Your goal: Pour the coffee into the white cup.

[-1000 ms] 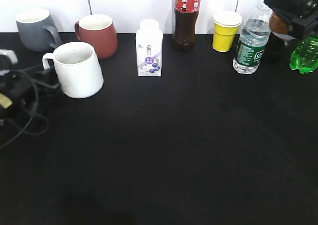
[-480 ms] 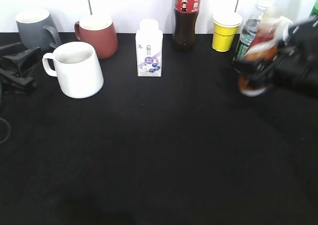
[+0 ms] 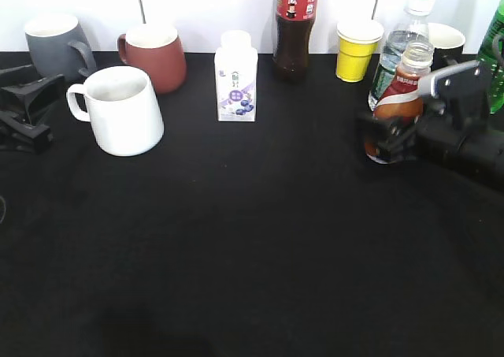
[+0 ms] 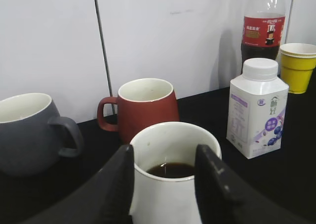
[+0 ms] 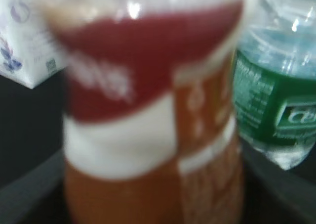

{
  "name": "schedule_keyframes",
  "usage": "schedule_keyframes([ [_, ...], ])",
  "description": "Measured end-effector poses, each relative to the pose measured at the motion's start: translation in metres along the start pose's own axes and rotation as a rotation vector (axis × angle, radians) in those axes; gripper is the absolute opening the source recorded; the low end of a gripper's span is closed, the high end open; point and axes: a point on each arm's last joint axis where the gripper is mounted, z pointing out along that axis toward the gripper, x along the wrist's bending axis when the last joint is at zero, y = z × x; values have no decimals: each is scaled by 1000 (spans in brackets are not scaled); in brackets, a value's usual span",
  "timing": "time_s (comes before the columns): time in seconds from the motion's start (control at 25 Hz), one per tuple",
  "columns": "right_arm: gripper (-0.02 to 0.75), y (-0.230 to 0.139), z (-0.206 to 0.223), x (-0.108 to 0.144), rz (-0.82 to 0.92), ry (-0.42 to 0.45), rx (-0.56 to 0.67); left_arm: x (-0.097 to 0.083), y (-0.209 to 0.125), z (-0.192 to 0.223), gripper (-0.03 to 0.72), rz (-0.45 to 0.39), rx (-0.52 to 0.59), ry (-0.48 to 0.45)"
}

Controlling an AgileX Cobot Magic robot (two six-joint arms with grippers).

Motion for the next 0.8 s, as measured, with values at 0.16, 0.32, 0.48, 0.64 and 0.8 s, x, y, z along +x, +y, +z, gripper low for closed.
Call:
schedule_keyframes([
  [0.16, 649, 11, -8, -2, -22, -44, 104, 0, -1, 0, 313, 0, 7, 1],
  [0.32, 648, 20, -21, 4, -43, -11, 248, 1, -8, 0, 313, 2, 88, 11],
  [0.48, 629, 34, -37, 2, -86, -73, 344, 1, -9, -8, 313, 14, 198, 38],
  [0.64, 575, 47, -60, -5, -93, -229, 457, 1, -5, -21, 313, -26, 304, 88],
  [0.8, 566, 63, -85, 4, -70, -403, 576, -14, 4, -32, 313, -122, 627, 136],
])
